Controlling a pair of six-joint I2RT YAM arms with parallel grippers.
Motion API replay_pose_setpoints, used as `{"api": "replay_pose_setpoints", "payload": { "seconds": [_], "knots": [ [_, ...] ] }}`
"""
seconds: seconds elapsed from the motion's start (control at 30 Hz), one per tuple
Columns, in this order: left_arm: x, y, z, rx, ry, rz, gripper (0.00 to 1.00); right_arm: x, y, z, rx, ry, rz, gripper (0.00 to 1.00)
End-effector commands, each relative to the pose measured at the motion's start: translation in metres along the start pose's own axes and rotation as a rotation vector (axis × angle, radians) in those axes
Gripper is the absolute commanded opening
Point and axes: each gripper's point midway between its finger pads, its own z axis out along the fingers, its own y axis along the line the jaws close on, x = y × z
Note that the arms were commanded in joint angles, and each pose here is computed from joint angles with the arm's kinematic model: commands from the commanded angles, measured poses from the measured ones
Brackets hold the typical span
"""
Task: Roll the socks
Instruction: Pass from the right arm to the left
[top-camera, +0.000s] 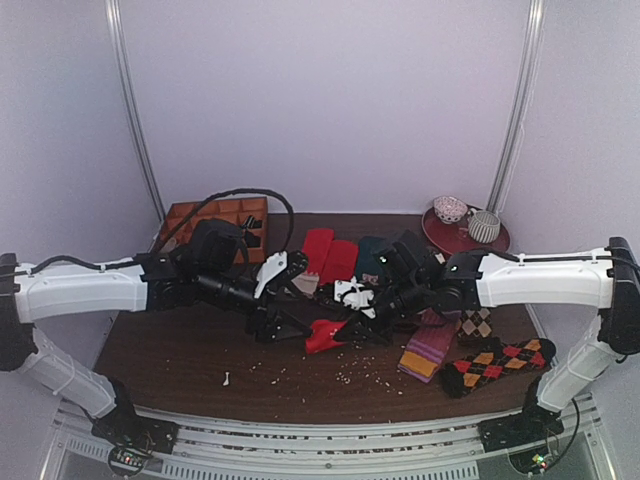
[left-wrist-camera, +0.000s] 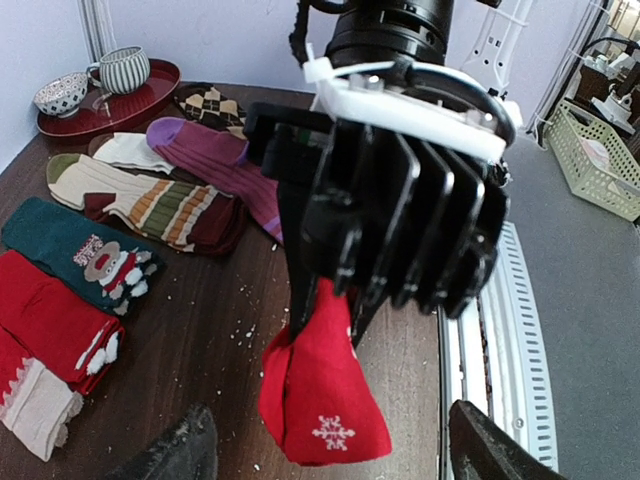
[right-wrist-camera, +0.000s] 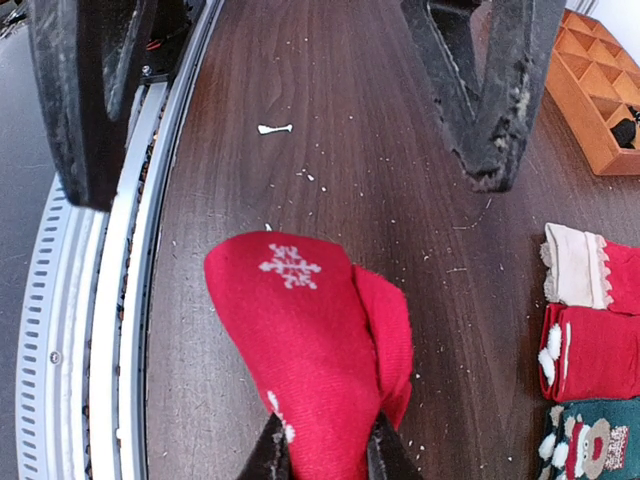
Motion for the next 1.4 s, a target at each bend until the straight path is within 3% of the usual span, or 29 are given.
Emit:
{"api": "replay_pose_setpoints", "payload": {
  "seconds": [0.0,0.23,0.87,1.27,1.37],
  "knots": [
    [-0.017,0.001,0.006,-0.004,-0.076,0.03,0.8,-0.023,-0.008,-0.011,0.033,-0.046,-0.018,0.0],
    [-0.012,0.012,0.014,-0.062,-0.079,0.03,0.98,-0.033,-0.007,-0.014,0.034,-0.074,-0.027,0.0],
    [0.006,0.017,0.029,-0.064,-0.064,0.007,0.98,-0.049,-0.013,-0.025,0.068,-0.118,-0.023,0.0],
    [0.006,0.016,0.032,-0.05,-0.057,0.013,0.83,-0.048,-0.012,-0.024,0.058,-0.115,-0.021,0.0],
    [0.008,0.015,0.034,-0.035,-0.051,0.01,0.72,-0.048,-0.011,-0.024,0.058,-0.114,-0.02,0.0]
  ]
}}
